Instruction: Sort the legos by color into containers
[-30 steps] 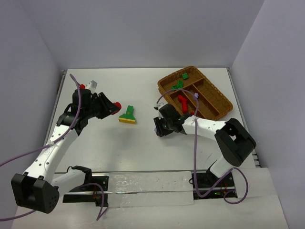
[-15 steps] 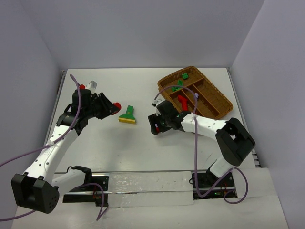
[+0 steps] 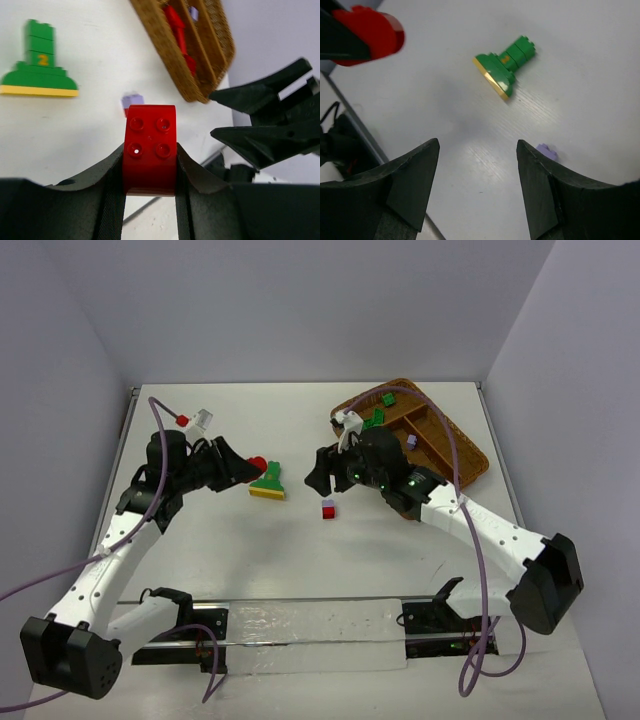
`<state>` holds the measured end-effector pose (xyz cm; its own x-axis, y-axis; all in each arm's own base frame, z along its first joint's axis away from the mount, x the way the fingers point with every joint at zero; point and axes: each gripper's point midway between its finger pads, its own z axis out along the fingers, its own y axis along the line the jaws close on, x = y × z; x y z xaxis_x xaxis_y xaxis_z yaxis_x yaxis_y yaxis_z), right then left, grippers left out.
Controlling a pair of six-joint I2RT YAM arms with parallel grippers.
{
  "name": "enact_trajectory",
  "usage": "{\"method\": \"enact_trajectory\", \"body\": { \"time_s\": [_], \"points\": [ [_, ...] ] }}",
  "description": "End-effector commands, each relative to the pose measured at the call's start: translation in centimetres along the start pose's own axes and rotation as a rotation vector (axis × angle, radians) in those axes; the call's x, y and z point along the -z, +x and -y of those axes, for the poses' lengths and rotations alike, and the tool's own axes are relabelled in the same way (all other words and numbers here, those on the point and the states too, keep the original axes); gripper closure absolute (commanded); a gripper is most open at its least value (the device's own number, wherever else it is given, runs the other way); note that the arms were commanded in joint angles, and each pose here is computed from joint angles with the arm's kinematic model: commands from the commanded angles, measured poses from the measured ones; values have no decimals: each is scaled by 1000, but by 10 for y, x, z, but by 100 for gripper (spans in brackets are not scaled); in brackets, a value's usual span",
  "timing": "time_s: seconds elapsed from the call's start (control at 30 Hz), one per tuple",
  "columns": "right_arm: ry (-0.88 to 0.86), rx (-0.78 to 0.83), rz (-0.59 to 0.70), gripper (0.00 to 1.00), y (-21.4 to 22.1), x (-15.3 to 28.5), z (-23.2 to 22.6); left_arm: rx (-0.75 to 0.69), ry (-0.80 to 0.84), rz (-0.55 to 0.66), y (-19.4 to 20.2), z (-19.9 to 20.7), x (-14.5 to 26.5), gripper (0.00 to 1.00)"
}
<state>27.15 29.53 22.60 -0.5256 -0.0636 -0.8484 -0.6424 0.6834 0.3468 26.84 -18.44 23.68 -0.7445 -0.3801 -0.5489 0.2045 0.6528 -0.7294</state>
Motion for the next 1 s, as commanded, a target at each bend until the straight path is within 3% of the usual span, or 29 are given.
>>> {"method": "enact_trajectory", "body": {
  "time_s": [0.0, 0.13, 0.33, 0.47, 0.57, 0.6, 0.77, 0.97],
  "points": [
    [-215, 28, 124, 29, -38, 19, -41, -117, 243, -26, 3, 44, 10, 100],
    [-202, 27, 152, 29, -45, 24, -41, -135, 225, -28, 3, 43, 11, 100],
    [118, -133, 237, 25, -64, 31, 10, -94, 118, -5, 2, 21, -1, 100],
    [142, -132, 230, 25, -62, 32, 15, -104, 110, -47, 12, 22, -10, 100],
    [-20, -96, 156, 26, -55, 22, -13, -178, 158, -79, 23, 37, -13, 100],
    [-144, -75, 139, 26, -54, 21, -33, -206, 198, -87, 25, 44, -12, 100],
    [-525, 1, 145, 28, -50, 38, -84, -311, 367, -90, 33, 68, 2, 100],
    [-709, -8, 110, 29, -44, 53, -90, -409, 564, -127, 48, 98, 32, 100]
  ]
}}
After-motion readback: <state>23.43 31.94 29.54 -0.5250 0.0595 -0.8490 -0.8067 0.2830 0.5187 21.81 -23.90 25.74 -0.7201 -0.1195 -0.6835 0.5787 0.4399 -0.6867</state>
